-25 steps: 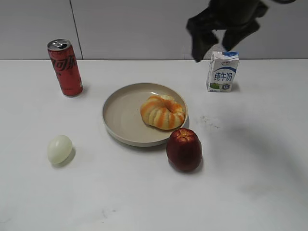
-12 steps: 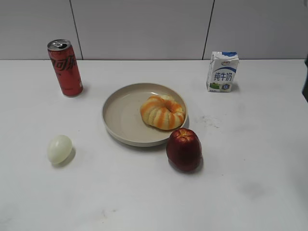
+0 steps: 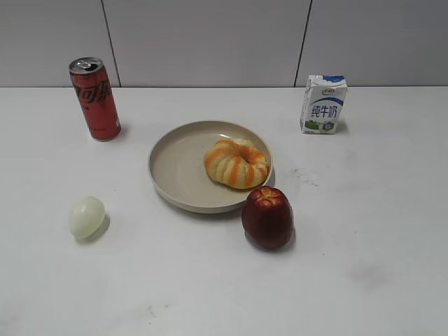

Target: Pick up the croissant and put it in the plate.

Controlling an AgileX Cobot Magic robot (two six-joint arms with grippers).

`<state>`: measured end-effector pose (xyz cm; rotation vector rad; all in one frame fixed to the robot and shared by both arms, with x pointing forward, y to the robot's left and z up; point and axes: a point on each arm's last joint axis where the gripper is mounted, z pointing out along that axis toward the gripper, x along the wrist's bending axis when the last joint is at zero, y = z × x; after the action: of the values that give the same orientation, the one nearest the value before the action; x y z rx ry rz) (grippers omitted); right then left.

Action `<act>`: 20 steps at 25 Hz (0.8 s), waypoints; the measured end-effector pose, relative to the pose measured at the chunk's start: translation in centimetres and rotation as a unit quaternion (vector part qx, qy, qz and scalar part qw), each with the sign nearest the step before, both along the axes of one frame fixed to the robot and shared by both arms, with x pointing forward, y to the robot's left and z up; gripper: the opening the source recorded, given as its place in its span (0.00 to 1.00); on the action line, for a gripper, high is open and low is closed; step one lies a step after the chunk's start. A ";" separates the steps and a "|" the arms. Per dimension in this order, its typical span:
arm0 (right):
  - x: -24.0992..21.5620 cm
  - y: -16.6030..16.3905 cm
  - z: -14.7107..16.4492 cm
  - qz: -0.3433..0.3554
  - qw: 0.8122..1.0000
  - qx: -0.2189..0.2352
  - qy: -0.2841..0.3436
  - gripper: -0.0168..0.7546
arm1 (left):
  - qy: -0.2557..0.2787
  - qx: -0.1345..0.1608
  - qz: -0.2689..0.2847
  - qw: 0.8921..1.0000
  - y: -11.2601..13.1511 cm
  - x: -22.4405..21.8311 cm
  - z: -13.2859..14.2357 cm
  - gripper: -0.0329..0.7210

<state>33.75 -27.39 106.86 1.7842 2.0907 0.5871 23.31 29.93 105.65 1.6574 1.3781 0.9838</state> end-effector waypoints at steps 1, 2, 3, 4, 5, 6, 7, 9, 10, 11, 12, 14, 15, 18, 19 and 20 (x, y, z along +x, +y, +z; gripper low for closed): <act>-0.7 -0.2 -0.3 0.000 1.000 0.005 -0.018 0.79 | 0.000 0.000 0.000 1.000 0.0 0.0 0.0 0.35; -1.5 -0.4 -0.5 0.001 0.999 0.012 -0.039 0.79 | 0.000 0.000 0.000 1.000 0.0 0.0 0.0 0.35; -2.2 -0.6 -0.7 0.001 0.998 0.018 -0.059 0.79 | 0.000 0.000 0.000 1.000 0.0 0.0 0.0 0.35; -2.8 -0.8 -1.1 0.001 0.997 0.021 -0.070 0.79 | 0.000 0.000 0.000 1.000 0.0 0.0 0.0 0.35; -3.4 -1.0 -1.5 0.002 0.997 0.024 -0.080 0.79 | 0.000 0.000 0.000 1.000 0.0 0.0 0.0 0.35; -3.9 -1.1 -2.0 0.003 0.996 0.024 -0.085 0.79 | 0.000 0.000 0.000 1.000 0.0 0.0 0.0 0.35; -4.2 -1.2 -2.2 0.004 0.996 0.024 -0.088 0.79 | 0.000 0.000 0.000 1.000 0.0 0.0 0.0 0.35; -4.7 -1.4 -2.4 0.007 0.995 0.026 -0.099 0.79 | 0.000 0.000 0.000 1.000 0.0 0.0 0.0 0.35; -4.8 -1.4 -2.4 0.009 0.994 0.028 -0.102 0.79 | 0.000 0.000 0.000 1.000 0.0 0.0 0.0 0.35; -4.9 -1.4 -2.3 0.011 0.994 0.029 -0.103 0.79 | 0.000 0.000 0.000 1.000 0.0 0.0 0.0 0.35; -4.9 -1.4 -2.3 0.012 0.994 0.030 -0.104 0.79 | 0.000 0.000 0.000 1.000 0.0 0.0 0.0 0.35; -4.9 -1.3 -2.3 0.013 0.994 0.030 -0.104 0.79 | 0.000 0.000 0.000 1.000 0.0 0.0 0.0 0.35; -4.9 -1.3 -2.3 0.013 0.994 0.030 -0.104 0.79 | 0.000 0.000 0.000 1.000 0.0 0.0 0.0 0.35; -4.9 -1.3 -2.3 0.014 0.994 0.030 -0.104 0.79 | 0.000 0.000 0.000 1.000 0.0 0.0 0.0 0.35; -4.9 -1.3 -2.3 0.014 0.994 0.030 -0.104 0.79 | 0.000 0.000 0.000 1.000 0.0 0.0 0.0 0.35; -4.9 -1.3 -2.3 0.014 0.994 0.030 -0.104 0.79 | 0.000 0.000 0.000 1.000 0.0 0.0 0.0 0.35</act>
<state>28.81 -28.72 104.52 1.6480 1.9778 0.8144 23.31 29.93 105.65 1.6574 1.3781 0.9838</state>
